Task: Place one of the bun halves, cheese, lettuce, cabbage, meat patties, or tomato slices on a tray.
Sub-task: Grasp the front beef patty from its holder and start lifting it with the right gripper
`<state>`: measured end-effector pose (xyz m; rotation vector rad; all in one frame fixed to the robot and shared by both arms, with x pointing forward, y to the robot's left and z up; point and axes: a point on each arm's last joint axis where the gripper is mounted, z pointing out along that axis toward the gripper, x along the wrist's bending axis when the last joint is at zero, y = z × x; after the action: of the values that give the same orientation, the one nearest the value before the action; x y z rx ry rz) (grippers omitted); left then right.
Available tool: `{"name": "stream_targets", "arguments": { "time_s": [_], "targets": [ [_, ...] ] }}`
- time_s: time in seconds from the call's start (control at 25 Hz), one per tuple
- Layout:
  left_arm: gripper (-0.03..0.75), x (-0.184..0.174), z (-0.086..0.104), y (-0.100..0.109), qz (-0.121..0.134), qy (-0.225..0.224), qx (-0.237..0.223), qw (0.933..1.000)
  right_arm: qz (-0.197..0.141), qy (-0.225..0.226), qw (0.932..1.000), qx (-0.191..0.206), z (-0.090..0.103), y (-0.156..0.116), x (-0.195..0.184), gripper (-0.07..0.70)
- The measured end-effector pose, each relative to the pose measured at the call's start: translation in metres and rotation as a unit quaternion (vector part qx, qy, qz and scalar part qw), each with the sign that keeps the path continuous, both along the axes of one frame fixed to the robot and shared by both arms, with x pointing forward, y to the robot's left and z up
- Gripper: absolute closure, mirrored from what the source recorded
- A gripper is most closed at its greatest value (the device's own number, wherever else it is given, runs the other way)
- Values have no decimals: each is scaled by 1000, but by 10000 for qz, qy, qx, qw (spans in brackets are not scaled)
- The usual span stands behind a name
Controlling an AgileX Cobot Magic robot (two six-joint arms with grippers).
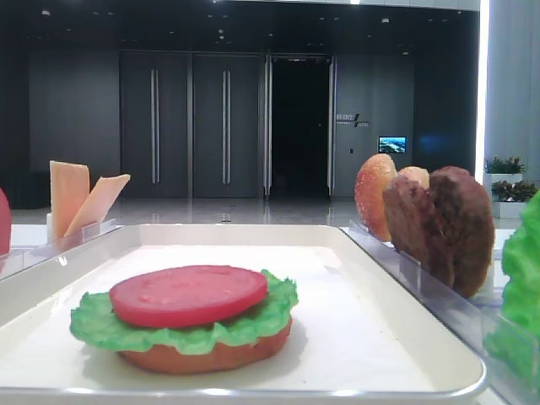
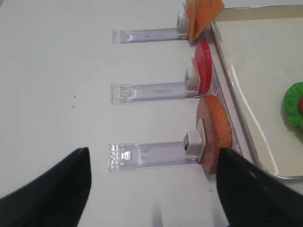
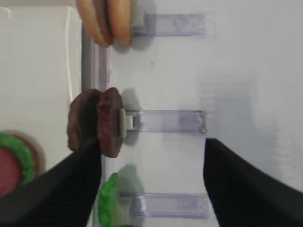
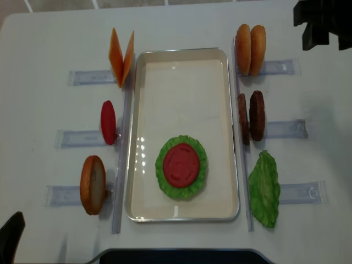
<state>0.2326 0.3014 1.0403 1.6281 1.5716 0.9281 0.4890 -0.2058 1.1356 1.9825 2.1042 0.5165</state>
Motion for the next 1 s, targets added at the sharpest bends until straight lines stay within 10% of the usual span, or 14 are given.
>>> {"name": "stream_targets", "arguments": {
  "time_s": [0.48,1.0],
  "targets": [
    [79,0,0,0,29,0,0,10000,245,677,9973,-132,-41,75,7,162],
    [79,0,0,0,34,0,0,10000,310,1033,9941,-107,-59,92,11,150]
  ]
}}
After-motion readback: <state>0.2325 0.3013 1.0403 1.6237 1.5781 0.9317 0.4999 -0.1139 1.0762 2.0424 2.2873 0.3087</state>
